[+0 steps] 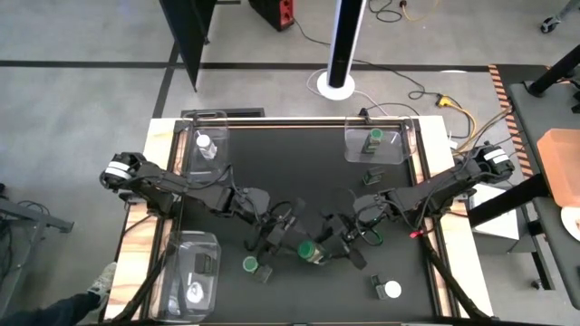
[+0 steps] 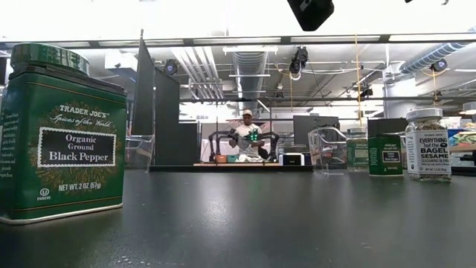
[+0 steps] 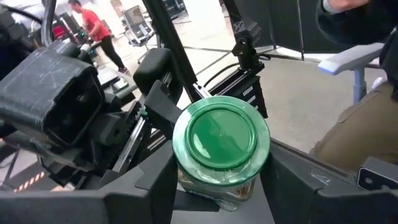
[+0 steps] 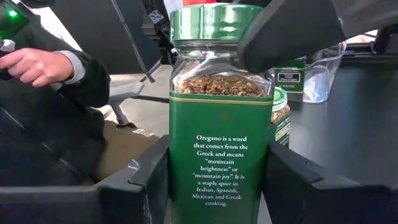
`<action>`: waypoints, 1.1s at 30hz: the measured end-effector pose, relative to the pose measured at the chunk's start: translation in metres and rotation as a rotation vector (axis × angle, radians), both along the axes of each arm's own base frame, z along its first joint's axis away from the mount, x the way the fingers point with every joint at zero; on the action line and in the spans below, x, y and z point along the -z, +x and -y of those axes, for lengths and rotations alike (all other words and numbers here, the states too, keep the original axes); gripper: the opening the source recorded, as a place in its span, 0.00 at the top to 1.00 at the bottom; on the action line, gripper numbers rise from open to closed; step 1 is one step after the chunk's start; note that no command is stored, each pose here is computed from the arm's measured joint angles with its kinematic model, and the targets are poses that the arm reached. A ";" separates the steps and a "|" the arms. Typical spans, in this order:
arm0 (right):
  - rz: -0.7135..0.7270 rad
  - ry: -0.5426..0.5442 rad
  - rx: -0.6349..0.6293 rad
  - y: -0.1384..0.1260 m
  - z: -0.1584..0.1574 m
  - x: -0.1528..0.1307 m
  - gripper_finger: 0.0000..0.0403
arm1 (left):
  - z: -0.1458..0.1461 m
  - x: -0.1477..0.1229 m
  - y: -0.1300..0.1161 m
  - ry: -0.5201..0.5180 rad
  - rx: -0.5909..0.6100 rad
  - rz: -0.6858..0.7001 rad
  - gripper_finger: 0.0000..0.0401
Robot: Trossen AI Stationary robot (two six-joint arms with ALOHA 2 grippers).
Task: Sort spices by type
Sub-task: Put the top green seasoning bottle into the top right transparent bin
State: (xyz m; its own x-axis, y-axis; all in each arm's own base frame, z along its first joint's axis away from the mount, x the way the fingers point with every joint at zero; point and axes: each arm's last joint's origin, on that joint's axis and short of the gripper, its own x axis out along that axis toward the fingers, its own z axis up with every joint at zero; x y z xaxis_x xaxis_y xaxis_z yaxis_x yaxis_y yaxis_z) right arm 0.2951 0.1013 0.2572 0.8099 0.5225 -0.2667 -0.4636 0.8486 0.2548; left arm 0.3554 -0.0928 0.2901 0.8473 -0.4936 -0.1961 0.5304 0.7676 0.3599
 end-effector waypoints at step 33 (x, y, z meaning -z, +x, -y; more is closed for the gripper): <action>-0.073 -0.429 0.747 -0.016 0.005 0.012 0.12 | -0.027 -0.001 -0.022 -0.168 -0.780 -0.263 0.58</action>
State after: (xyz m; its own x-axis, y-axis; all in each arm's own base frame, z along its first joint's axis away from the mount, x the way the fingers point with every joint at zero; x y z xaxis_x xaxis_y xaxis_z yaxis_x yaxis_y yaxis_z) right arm 0.2787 0.0962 0.2455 0.8744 -0.2973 -0.3836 0.2588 0.9543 -0.1497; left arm 0.3335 -0.0658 0.2906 0.8950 0.1742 -0.4108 -0.1237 0.9814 0.1466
